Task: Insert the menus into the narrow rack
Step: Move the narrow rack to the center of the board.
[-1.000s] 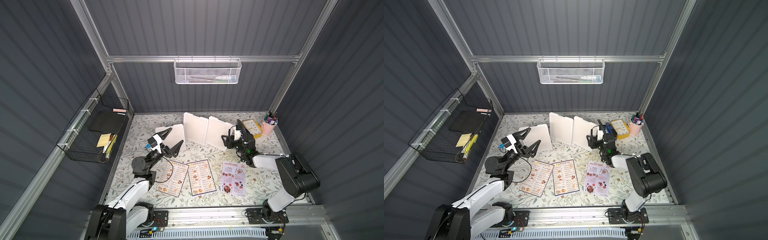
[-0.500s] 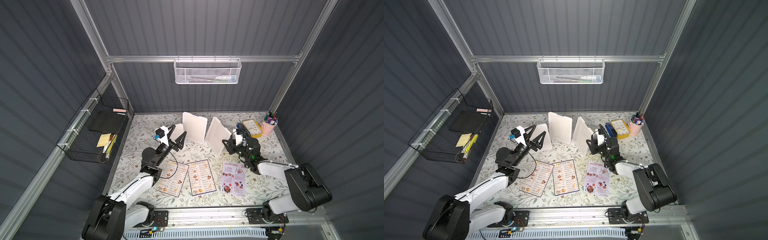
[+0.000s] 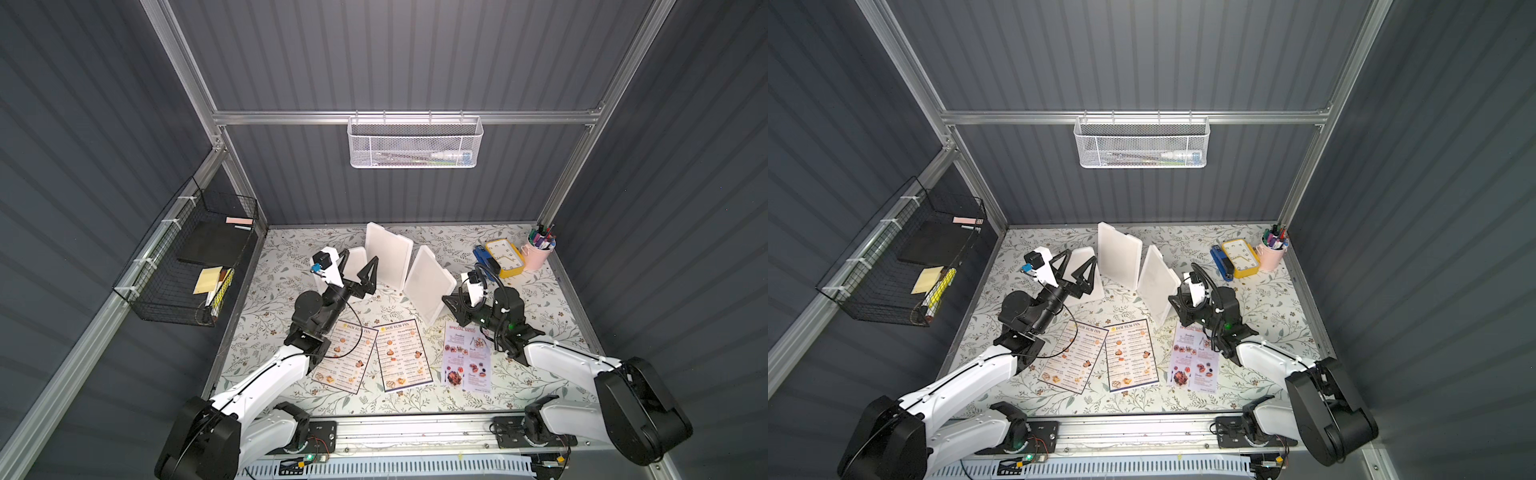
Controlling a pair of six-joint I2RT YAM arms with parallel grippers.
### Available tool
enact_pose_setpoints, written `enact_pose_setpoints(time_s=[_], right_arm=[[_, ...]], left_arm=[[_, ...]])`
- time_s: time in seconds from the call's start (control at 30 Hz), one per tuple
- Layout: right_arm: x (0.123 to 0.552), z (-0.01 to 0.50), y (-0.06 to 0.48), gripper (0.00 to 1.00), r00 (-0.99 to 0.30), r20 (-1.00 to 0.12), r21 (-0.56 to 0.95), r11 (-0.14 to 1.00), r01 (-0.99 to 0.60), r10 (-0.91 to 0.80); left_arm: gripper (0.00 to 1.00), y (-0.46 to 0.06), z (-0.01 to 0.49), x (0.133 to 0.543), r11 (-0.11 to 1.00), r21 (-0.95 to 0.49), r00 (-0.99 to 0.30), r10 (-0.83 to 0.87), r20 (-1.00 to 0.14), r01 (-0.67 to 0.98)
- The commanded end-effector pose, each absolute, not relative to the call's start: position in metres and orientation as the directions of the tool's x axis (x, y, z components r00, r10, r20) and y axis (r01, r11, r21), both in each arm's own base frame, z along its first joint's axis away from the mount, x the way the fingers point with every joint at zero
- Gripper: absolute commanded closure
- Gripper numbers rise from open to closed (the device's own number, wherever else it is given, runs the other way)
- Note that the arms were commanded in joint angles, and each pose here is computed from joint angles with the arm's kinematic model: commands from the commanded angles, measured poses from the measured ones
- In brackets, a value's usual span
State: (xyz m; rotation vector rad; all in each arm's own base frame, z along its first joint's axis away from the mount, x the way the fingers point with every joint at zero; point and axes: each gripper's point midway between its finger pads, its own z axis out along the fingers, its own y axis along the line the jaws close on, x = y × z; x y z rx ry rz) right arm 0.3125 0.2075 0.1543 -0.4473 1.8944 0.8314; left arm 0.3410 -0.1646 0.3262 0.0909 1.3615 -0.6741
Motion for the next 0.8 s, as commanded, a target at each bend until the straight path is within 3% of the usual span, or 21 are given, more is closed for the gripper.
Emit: enact_pose_setpoints(time_s=[0.0, 0.27, 0.47, 0.77], right_arm=[[0.296, 0.154, 0.217, 0.84, -0.466, -0.885, 0.368, 0.652, -0.663, 0.026], [0.298, 0.147, 0.213, 0.81, -0.479, -0.878, 0.365, 0.683, -0.632, 0.026], [0.315, 0.133, 0.197, 0.52, -0.496, -0.868, 0.336, 0.78, -0.528, 0.038], [0.335, 0.131, 0.171, 0.46, -0.483, -0.873, 0.288, 0.879, -0.38, 0.077]], left_arm=[[0.01, -0.16, 0.341, 0.342, 0.802, -0.366, 0.051, -0.439, -0.897, 0.471], [0.01, -0.173, 0.337, 0.338, 0.792, -0.302, 0.059, -0.391, -0.919, 0.531], [0.01, -0.178, 0.335, 0.34, 0.787, -0.292, 0.06, -0.383, -0.922, 0.543], [0.01, -0.185, 0.333, 0.341, 0.782, -0.285, 0.051, -0.374, -0.926, 0.554]])
